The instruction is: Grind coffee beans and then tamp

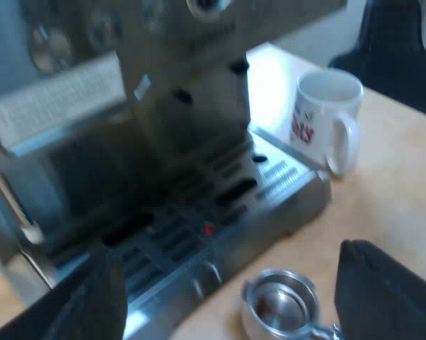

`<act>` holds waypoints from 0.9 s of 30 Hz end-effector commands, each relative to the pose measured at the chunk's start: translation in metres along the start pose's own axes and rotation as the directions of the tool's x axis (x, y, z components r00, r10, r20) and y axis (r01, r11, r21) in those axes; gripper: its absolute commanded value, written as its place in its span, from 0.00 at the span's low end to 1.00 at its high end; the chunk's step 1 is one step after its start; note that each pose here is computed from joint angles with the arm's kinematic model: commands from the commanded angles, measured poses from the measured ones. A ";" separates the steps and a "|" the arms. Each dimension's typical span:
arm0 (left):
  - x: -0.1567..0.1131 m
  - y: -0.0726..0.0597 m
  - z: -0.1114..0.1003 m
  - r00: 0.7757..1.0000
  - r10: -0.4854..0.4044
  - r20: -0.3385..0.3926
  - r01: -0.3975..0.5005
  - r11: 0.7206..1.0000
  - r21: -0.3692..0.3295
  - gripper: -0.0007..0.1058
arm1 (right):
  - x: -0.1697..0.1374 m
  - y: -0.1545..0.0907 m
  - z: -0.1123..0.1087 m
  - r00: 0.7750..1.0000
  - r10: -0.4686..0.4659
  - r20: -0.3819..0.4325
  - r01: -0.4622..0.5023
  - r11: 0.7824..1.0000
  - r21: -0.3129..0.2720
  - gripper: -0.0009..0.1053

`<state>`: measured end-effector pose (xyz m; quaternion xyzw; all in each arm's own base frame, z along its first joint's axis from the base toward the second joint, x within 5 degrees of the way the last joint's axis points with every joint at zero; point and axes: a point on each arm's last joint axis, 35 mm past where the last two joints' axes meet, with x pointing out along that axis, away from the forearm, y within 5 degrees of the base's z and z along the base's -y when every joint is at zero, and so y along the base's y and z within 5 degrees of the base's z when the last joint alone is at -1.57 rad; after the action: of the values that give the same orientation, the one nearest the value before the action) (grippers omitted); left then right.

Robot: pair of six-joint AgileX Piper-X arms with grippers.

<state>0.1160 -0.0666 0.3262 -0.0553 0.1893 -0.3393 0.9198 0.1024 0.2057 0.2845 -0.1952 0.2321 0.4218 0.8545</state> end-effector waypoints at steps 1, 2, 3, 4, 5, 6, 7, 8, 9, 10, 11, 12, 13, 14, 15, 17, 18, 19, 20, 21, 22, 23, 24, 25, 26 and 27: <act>-0.008 0.004 0.010 0.998 0.052 0.043 -0.051 0.998 -0.020 0.60 | -0.003 -0.019 0.010 1.000 -0.013 0.007 0.013 0.999 0.033 0.65; -0.009 0.006 0.012 0.996 0.068 0.051 -0.067 0.997 -0.024 0.60 | -0.003 -0.022 0.011 1.000 -0.012 0.010 0.011 0.999 0.043 0.65; -0.011 0.010 0.014 0.993 0.098 0.062 -0.096 0.995 -0.034 0.60 | -0.004 -0.030 0.013 1.000 -0.024 0.015 0.023 0.998 0.064 0.65; -0.014 0.014 0.016 0.988 0.135 0.074 -0.132 0.990 -0.046 0.60 | -0.004 -0.037 0.015 0.999 -0.035 0.016 0.033 0.996 0.083 0.65; -0.015 0.016 0.017 0.985 0.154 0.079 -0.150 0.987 -0.052 0.60 | -0.004 -0.040 0.015 0.999 -0.037 0.016 0.035 0.995 0.089 0.65; -0.017 0.021 0.018 0.978 0.188 0.087 -0.183 0.981 -0.065 0.60 | -0.004 -0.047 0.015 0.998 -0.054 0.014 0.052 0.993 0.108 0.65; -0.019 0.024 0.019 0.971 0.218 0.093 -0.211 0.974 -0.078 0.60 | -0.004 -0.055 0.015 0.998 -0.065 0.012 0.063 0.990 0.127 0.65; -0.019 0.026 0.019 0.969 0.227 0.094 -0.220 0.972 -0.081 0.60 | -0.005 -0.059 0.015 0.997 -0.075 0.011 0.072 0.988 0.135 0.65; -0.021 0.028 0.019 0.964 0.246 0.098 -0.238 0.967 -0.089 0.60 | -0.007 -0.066 0.014 0.996 -0.083 0.012 0.080 0.985 0.154 0.65; -0.021 0.030 0.019 0.961 0.260 0.100 -0.251 0.964 -0.094 0.60 | -0.009 -0.072 0.013 0.996 -0.086 0.014 0.083 0.982 0.170 0.65; -0.022 0.030 0.019 0.959 0.263 0.100 -0.254 0.962 -0.095 0.60 | -0.011 -0.075 0.012 0.996 -0.086 0.016 0.082 0.980 0.180 0.65; -0.022 0.031 0.019 0.958 0.269 0.101 -0.259 0.961 -0.097 0.60 | -0.015 -0.081 0.012 0.995 -0.091 0.026 0.085 0.978 0.190 0.65; -0.022 0.031 0.019 0.958 0.268 0.101 -0.259 0.961 -0.097 0.60 | -0.020 -0.088 0.011 0.993 -0.117 0.036 0.107 0.973 0.203 0.65; -0.022 0.031 0.019 0.958 0.269 0.101 -0.259 0.961 -0.097 0.60 | -0.022 -0.092 0.011 0.990 -0.132 0.041 0.121 0.971 0.206 0.65; -0.022 0.031 0.020 0.958 0.269 0.100 -0.259 0.961 -0.098 0.60 | -0.029 -0.098 0.011 0.985 -0.164 0.052 0.149 0.965 0.214 0.65; -0.023 0.030 0.020 0.959 0.269 0.094 -0.260 0.960 -0.100 0.60 | -0.039 -0.107 0.009 0.976 -0.212 0.058 0.193 0.952 0.236 0.65; -0.024 0.029 0.021 0.959 0.270 0.089 -0.261 0.960 -0.101 0.60 | -0.047 -0.113 0.006 0.968 -0.244 0.055 0.223 0.941 0.254 0.65; -0.025 0.029 0.022 0.959 0.270 0.089 -0.261 0.960 -0.101 0.60 | -0.055 -0.117 0.004 0.961 -0.271 0.052 0.248 0.931 0.269 0.65; -0.025 0.029 0.022 0.959 0.270 0.088 -0.261 0.960 -0.101 0.60 | -0.059 -0.119 0.002 0.957 -0.286 0.046 0.263 0.924 0.278 0.65; -0.026 0.028 0.023 0.959 0.270 0.088 -0.261 0.960 -0.101 0.60 | -0.066 -0.123 -0.002 0.950 -0.310 0.029 0.290 0.915 0.280 0.65; -0.027 0.028 0.024 0.959 0.270 0.088 -0.261 0.960 -0.101 0.60 | -0.074 -0.126 -0.006 0.941 -0.338 0.012 0.323 0.908 0.269 0.65; -0.027 0.028 0.024 0.959 0.270 0.089 -0.261 0.960 -0.101 0.60 | -0.079 -0.128 -0.008 0.935 -0.353 0.006 0.339 0.903 0.263 0.65; -0.028 0.027 0.025 0.958 0.271 0.093 -0.262 0.960 -0.101 0.60 | -0.086 -0.131 -0.013 0.925 -0.381 -0.018 0.372 0.893 0.253 0.65; -0.028 0.028 0.026 0.957 0.274 0.095 -0.264 0.959 -0.101 0.60 | -0.095 -0.133 -0.018 0.912 -0.408 -0.040 0.405 0.880 0.247 0.65; -0.028 0.028 0.026 0.956 0.276 0.096 -0.267 0.958 -0.102 0.60 | -0.098 -0.134 -0.020 0.908 -0.416 -0.050 0.415 0.876 0.247 0.65; -0.029 0.029 0.027 0.953 0.287 0.098 -0.277 0.955 -0.106 0.60 | -0.107 -0.135 -0.025 0.893 -0.445 -0.068 0.447 0.859 0.251 0.65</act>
<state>0.1256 -0.0276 0.3471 -0.0830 0.1682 -0.1952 0.9626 0.1534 0.0531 0.3386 -0.1223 0.2388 0.1810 0.9462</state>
